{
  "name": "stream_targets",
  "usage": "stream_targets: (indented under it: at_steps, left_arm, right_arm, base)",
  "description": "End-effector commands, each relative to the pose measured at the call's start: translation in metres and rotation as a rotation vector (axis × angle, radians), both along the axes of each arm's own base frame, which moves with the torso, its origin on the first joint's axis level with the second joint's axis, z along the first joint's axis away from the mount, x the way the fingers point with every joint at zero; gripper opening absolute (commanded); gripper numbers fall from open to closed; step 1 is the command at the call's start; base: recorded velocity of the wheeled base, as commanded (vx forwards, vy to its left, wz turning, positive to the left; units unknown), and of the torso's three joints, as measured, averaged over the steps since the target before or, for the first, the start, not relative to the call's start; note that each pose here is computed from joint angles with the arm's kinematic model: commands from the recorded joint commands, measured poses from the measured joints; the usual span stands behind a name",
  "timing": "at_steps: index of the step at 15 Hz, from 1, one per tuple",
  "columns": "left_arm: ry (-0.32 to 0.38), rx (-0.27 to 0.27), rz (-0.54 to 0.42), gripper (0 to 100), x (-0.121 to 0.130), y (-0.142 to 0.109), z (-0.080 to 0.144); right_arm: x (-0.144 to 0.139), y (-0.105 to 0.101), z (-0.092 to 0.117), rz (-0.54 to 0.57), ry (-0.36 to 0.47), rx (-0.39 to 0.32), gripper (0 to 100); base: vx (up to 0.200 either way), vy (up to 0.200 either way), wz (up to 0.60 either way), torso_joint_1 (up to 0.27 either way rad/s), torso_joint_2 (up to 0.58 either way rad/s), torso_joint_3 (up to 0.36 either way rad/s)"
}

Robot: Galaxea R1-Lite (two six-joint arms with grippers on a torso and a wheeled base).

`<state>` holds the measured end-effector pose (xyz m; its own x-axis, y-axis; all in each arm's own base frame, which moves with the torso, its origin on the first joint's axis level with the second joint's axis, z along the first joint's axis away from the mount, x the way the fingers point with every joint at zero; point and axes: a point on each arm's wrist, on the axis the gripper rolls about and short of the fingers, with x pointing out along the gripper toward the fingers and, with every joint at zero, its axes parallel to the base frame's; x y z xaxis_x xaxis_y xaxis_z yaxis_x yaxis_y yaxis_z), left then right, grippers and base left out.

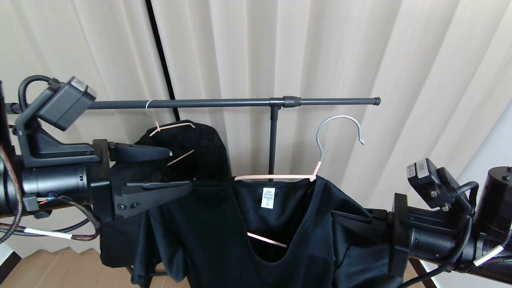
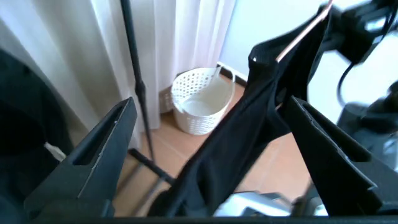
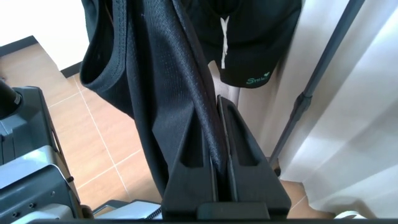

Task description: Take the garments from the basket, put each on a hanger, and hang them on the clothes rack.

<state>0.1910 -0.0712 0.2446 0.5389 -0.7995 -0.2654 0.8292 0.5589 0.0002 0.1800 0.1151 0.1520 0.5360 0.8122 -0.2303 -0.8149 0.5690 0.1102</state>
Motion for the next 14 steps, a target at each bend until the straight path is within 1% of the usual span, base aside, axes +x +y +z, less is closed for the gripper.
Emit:
stream_targets:
  at_steps: [1,3,5,8,11,14]
  left_arm:
    - [0.019,0.032,-0.063,100,0.009,-0.015,-0.010]
    - [0.026,0.054,-0.104,100,0.017,-0.026,-0.015]
    - [0.025,0.076,-0.145,100,0.022,-0.036,-0.021]
    - [0.003,0.101,-0.183,100,0.020,-0.041,-0.024]
    - [0.039,0.121,-0.202,100,0.015,-0.042,-0.030]
    - [0.052,0.127,-0.232,100,0.012,-0.047,-0.035]
  right_arm:
    - [-0.001,0.000,0.000,0.002,0.002,-0.001,0]
    - [0.000,0.000,-0.001,0.002,0.002,-0.003,0]
    - [0.000,0.000,-0.001,0.009,-0.017,-0.016,0]
    - [-0.004,0.003,-0.002,0.032,-0.029,-0.027,0]
    - [-0.008,0.002,-0.001,0.042,-0.045,-0.029,0]
    - [-0.010,0.001,-0.002,0.047,-0.056,-0.039,0]
  base:
    - [0.000,0.000,0.00,0.000,0.00,0.000]
    - [0.000,0.000,0.00,0.000,0.00,0.000]
    - [0.000,0.000,0.00,0.000,0.00,0.000]
    - [0.000,0.000,0.00,0.000,0.00,0.000]
    - [0.000,0.000,0.00,0.000,0.00,0.000]
    - [0.000,0.000,0.00,0.000,0.00,0.000]
